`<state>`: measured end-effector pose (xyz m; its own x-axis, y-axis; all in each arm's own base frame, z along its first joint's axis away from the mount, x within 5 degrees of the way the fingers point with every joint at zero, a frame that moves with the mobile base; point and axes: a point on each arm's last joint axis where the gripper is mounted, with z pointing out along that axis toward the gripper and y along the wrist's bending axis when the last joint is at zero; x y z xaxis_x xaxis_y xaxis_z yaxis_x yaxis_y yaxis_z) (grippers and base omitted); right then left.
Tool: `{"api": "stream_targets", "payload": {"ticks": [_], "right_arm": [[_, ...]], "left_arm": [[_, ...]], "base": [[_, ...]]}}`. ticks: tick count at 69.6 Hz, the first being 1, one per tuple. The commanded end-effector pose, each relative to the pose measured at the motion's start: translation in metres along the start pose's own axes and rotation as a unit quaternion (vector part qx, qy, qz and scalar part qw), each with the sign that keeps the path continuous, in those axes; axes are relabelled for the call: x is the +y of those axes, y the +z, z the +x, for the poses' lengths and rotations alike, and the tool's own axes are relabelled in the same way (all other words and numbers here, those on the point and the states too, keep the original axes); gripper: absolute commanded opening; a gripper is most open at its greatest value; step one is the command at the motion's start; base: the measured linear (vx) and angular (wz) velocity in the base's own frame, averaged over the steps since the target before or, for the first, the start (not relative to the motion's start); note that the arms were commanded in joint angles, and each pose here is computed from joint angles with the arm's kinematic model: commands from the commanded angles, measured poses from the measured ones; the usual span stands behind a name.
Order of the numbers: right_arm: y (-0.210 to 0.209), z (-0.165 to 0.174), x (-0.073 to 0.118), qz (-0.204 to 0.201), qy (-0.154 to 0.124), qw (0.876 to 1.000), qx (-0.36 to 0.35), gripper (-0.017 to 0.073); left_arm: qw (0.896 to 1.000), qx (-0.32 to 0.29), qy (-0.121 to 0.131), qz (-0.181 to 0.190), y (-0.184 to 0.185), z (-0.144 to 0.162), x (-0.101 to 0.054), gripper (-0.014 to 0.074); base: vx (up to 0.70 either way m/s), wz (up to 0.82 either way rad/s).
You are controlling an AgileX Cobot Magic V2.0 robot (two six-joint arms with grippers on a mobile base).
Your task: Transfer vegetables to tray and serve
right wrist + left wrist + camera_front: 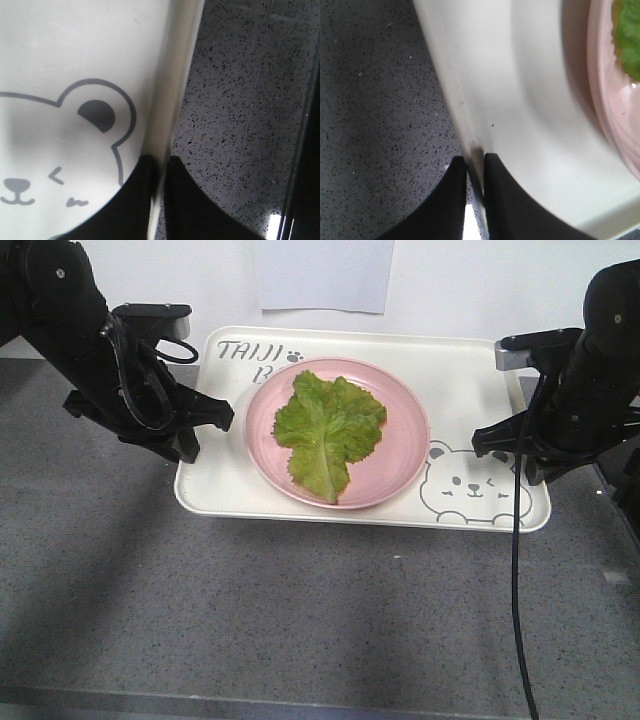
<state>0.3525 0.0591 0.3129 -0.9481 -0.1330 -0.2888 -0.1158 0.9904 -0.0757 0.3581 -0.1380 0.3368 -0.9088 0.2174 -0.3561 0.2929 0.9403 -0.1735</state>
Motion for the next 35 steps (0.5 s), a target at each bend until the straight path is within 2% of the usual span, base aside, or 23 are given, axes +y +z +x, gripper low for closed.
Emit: {"api": "stream_targets", "payload": {"ticks": [1,35], "right_arm": [[-0.0316,-0.0050,0.0110,-0.049,-0.006,0.996,-0.076,-0.0009],[-0.0316,-0.0050,0.0110,-0.049,-0.006,0.996,-0.076,-0.0009]], "left_arm": [[0.993,-0.083,0.005,0.081,-0.0354,-0.0063,-0.0268,-0.0006],[0.993,-0.083,0.005,0.081,-0.0354,-0.0063,-0.0268,-0.0006]], "base": [[0.04,-0.01],[0.03,0.00]]}}
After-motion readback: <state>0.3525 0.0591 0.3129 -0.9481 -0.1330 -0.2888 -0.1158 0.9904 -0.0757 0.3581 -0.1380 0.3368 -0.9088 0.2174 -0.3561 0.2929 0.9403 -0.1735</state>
